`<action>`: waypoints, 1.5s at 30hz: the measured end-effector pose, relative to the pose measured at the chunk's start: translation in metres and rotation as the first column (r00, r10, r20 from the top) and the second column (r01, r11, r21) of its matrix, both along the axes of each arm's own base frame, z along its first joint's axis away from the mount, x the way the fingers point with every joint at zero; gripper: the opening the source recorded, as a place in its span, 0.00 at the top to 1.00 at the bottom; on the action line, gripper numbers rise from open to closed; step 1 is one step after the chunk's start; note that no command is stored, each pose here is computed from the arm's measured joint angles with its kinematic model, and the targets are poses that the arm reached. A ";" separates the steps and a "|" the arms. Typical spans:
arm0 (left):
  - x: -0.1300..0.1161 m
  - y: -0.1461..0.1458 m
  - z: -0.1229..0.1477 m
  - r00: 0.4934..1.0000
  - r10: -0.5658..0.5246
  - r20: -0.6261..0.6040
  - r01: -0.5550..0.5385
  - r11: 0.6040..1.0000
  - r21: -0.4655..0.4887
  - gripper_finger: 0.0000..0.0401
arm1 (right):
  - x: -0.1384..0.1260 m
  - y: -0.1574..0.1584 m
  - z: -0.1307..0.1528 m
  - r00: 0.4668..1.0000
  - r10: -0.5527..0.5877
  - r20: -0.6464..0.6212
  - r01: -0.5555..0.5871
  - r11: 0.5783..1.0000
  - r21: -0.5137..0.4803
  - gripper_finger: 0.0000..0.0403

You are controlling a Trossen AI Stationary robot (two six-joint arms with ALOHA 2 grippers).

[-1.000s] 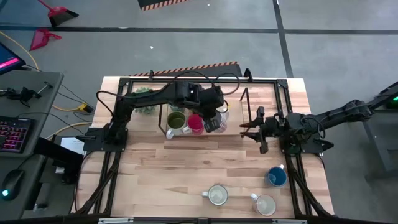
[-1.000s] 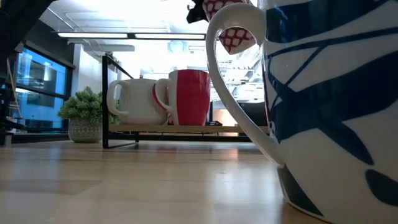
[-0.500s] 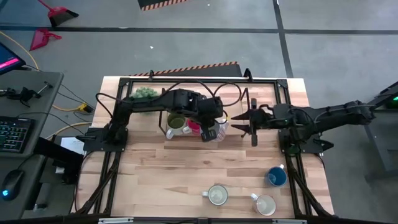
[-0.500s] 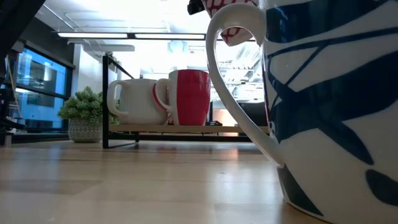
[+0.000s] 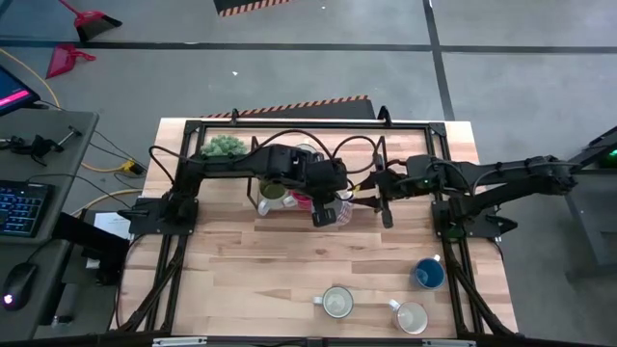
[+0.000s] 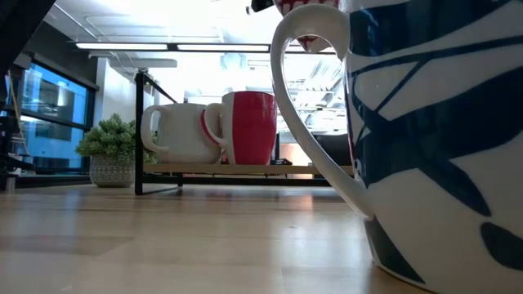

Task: Place coffee mugs
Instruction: Put the red patterned mug on the shelf

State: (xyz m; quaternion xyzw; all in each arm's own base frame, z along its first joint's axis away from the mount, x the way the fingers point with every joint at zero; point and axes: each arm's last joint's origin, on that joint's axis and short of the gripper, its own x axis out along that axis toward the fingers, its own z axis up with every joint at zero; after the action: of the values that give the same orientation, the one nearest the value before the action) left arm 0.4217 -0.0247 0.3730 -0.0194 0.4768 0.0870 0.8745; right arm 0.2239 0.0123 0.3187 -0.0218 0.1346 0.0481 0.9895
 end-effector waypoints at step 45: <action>-0.065 0.002 0.076 0.980 0.034 0.198 -0.046 0.997 0.055 0.70 | 0.002 -0.002 0.009 0.994 0.064 0.090 -0.072 0.994 0.083 0.93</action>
State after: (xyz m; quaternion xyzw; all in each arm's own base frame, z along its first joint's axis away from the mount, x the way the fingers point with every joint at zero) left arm 0.3570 -0.0227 0.4492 -0.0116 0.3844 0.1163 0.9158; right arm 0.2254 0.0106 0.3278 0.0141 0.0880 0.0865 0.9923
